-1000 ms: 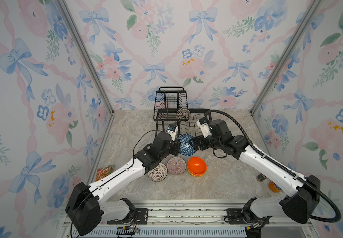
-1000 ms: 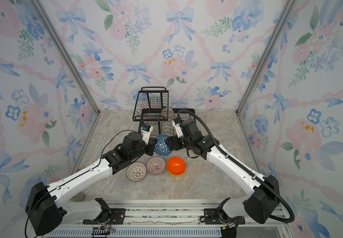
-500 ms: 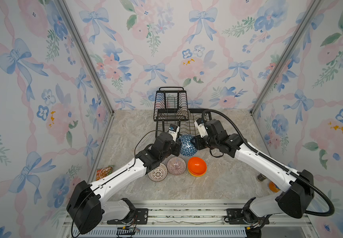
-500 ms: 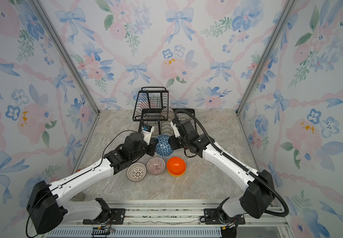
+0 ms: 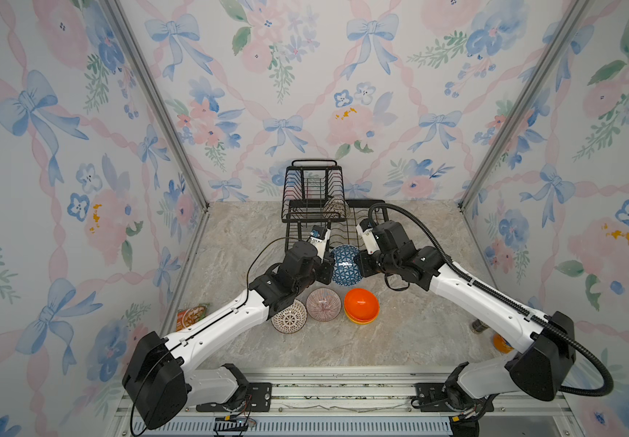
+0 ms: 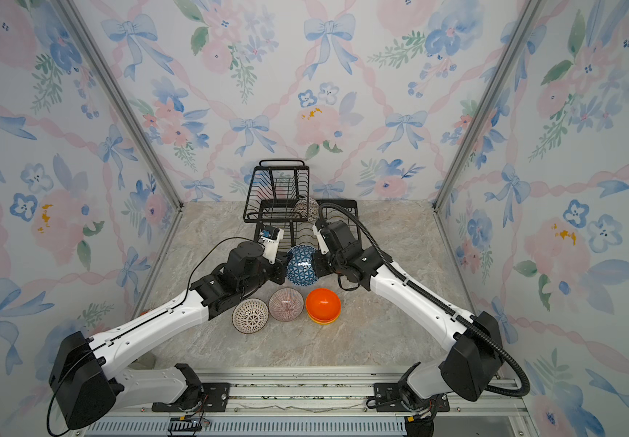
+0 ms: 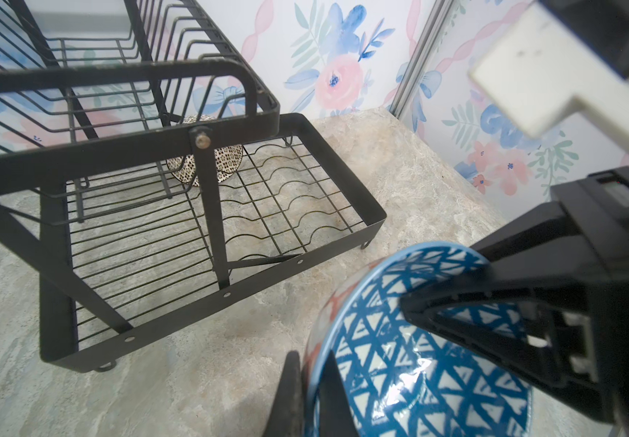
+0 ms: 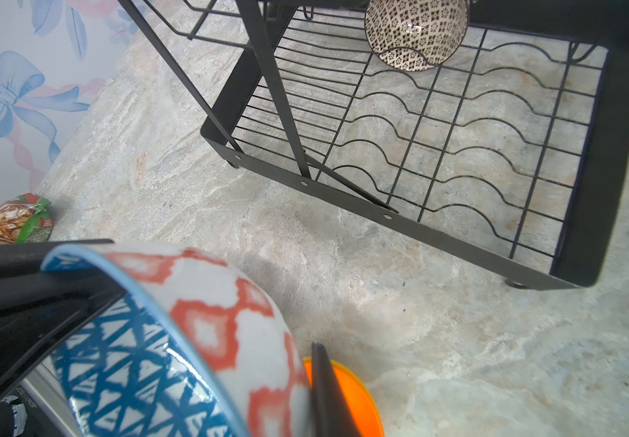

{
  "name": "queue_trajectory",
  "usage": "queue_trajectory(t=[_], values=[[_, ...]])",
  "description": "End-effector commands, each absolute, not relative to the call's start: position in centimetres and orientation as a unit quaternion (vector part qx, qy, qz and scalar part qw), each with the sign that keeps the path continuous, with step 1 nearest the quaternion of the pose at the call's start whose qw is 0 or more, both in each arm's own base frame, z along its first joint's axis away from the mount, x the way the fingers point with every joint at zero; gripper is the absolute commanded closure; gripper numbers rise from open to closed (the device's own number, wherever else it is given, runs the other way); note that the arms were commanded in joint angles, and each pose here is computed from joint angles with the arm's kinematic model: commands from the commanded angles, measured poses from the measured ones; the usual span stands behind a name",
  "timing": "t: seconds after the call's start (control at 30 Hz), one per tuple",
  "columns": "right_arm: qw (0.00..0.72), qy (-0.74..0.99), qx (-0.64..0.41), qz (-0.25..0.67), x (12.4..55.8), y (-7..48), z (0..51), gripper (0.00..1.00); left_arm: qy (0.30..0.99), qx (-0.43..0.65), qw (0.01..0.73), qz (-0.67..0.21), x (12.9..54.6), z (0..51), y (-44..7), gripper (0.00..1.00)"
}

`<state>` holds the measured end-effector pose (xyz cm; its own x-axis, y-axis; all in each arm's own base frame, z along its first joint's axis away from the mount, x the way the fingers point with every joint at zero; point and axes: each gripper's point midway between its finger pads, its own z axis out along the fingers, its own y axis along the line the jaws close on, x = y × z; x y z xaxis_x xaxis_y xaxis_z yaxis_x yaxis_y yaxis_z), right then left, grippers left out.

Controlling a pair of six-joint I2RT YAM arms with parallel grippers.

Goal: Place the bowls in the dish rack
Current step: 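Grasp the blue bowl rim with the right gripper while the left gripper releases it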

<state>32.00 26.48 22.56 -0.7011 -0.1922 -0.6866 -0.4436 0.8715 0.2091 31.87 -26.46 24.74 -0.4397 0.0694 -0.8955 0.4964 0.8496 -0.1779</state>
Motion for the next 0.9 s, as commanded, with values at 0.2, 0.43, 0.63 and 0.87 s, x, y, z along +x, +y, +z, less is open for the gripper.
queue_trajectory(t=[0.2,0.43,0.63,0.87], values=[[0.381,0.891,-0.183,0.168,32.1,25.0,25.4,1.00,0.819,0.194,0.492,-0.222,31.3,25.4,-26.9,0.81],[0.414,0.875,-0.202,0.150,33.2,23.8,26.6,1.00,0.835,0.198,0.469,-0.208,31.1,25.2,-26.2,0.33],[0.450,0.858,-0.230,0.094,34.6,22.8,27.1,1.00,0.850,0.193,0.451,-0.191,30.8,24.0,-24.9,0.06],[0.514,0.819,-0.255,0.028,37.2,21.2,28.5,1.00,0.851,0.185,0.448,-0.203,31.1,24.3,-23.5,0.02]])
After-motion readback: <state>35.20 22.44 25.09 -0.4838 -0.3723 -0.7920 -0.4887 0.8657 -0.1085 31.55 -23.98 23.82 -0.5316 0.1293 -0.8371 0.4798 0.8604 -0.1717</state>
